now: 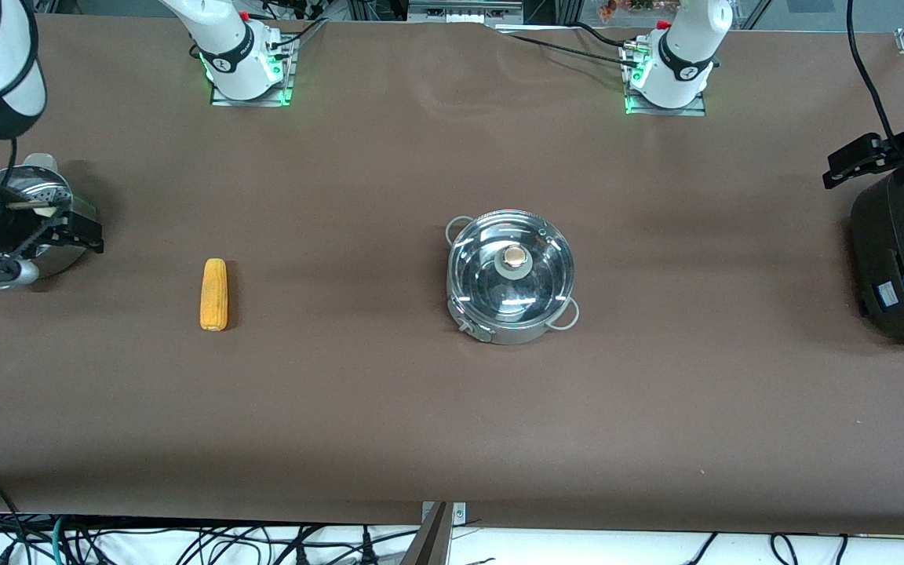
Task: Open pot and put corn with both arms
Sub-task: 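Reach the right gripper down to the yellow corn cob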
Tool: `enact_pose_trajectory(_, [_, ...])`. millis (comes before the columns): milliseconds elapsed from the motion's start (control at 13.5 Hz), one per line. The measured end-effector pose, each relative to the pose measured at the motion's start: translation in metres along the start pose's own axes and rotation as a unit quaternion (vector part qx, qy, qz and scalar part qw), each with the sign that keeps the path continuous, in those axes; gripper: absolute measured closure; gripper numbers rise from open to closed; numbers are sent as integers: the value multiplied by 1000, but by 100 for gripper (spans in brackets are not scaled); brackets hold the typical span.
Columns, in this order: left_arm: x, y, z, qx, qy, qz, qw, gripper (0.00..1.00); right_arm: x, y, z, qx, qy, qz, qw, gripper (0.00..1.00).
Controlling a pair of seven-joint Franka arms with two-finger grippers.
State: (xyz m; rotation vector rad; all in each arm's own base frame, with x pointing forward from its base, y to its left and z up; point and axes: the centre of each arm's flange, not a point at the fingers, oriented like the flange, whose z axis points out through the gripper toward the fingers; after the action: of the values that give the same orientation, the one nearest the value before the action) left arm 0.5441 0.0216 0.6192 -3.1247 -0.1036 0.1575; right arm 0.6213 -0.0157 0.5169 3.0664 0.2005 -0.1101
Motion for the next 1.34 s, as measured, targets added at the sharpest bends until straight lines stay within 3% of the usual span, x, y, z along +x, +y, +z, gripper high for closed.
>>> enact_pose_trajectory(445, [0,-2,0,0,0,-1,1000,0,31,-10,55,51,1,10,999,0])
enact_pose_trajectory(816, [0,-5,1,0,-1,-5,1000,0,63,-31,128,52,-7,9,999,0])
enact_pose_trajectory(1113, [2,3,3,-2,-4,3,1000,0,72,-53,175,47,2,20,999,0])
enact_pose_trajectory(1336, [7,14,17,-1,-18,13,1000,0,68,-58,215,43,25,23,998,0])
